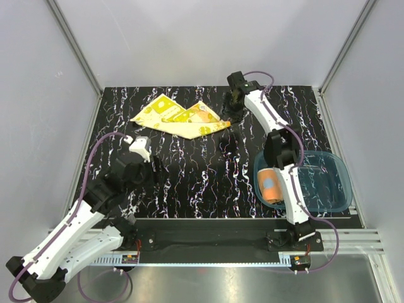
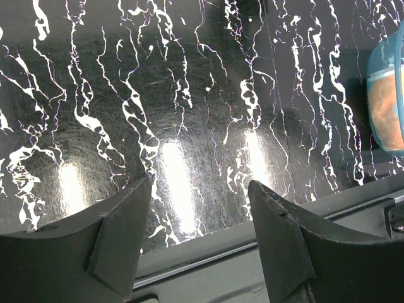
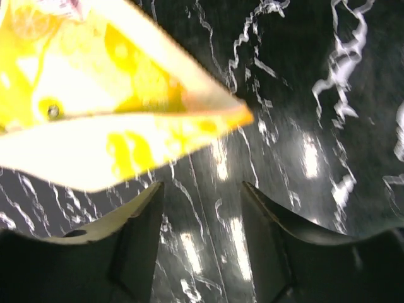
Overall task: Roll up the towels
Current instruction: Move the towel to the center of the board, then flatten the towel
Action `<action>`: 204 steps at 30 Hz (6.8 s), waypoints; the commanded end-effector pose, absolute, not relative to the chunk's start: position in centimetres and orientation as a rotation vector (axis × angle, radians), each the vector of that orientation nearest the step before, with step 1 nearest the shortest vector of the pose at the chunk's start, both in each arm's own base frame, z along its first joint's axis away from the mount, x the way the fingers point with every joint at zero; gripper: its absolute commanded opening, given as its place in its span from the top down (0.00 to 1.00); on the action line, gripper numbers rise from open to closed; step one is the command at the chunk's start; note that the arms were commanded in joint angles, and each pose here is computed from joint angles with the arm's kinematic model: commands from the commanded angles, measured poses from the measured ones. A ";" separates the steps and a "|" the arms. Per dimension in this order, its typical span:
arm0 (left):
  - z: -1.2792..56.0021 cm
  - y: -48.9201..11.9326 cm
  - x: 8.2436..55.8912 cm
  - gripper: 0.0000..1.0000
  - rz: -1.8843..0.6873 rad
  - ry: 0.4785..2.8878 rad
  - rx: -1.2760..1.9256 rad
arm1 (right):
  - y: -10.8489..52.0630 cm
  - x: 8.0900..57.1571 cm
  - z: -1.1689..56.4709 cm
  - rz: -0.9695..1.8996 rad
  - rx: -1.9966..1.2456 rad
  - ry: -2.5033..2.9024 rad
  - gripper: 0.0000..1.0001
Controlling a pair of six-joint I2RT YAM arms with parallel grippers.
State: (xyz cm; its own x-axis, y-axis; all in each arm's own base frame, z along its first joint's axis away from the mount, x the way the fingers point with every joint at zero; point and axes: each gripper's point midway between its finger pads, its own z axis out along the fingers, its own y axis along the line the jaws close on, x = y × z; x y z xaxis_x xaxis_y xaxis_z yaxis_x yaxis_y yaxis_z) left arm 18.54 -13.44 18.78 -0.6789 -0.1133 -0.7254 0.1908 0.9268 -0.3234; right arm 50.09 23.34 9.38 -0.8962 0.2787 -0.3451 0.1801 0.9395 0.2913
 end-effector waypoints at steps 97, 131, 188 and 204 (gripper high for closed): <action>6.5 -9.2 56.8 1.00 -0.261 2.479 -0.635 | 18.6 36.6 5.9 0.300 0.064 2.801 1.00; 28.7 -0.5 15.5 1.00 -0.120 2.246 -0.491 | 15.9 22.3 24.5 0.567 0.113 2.530 1.00; 8.7 1.0 25.7 0.32 -0.303 2.557 -0.915 | 14.8 36.5 16.3 0.368 0.111 2.660 0.21; 5.1 3.3 26.6 0.39 -0.170 2.421 -1.172 | 15.6 35.9 15.2 0.430 0.103 2.683 0.23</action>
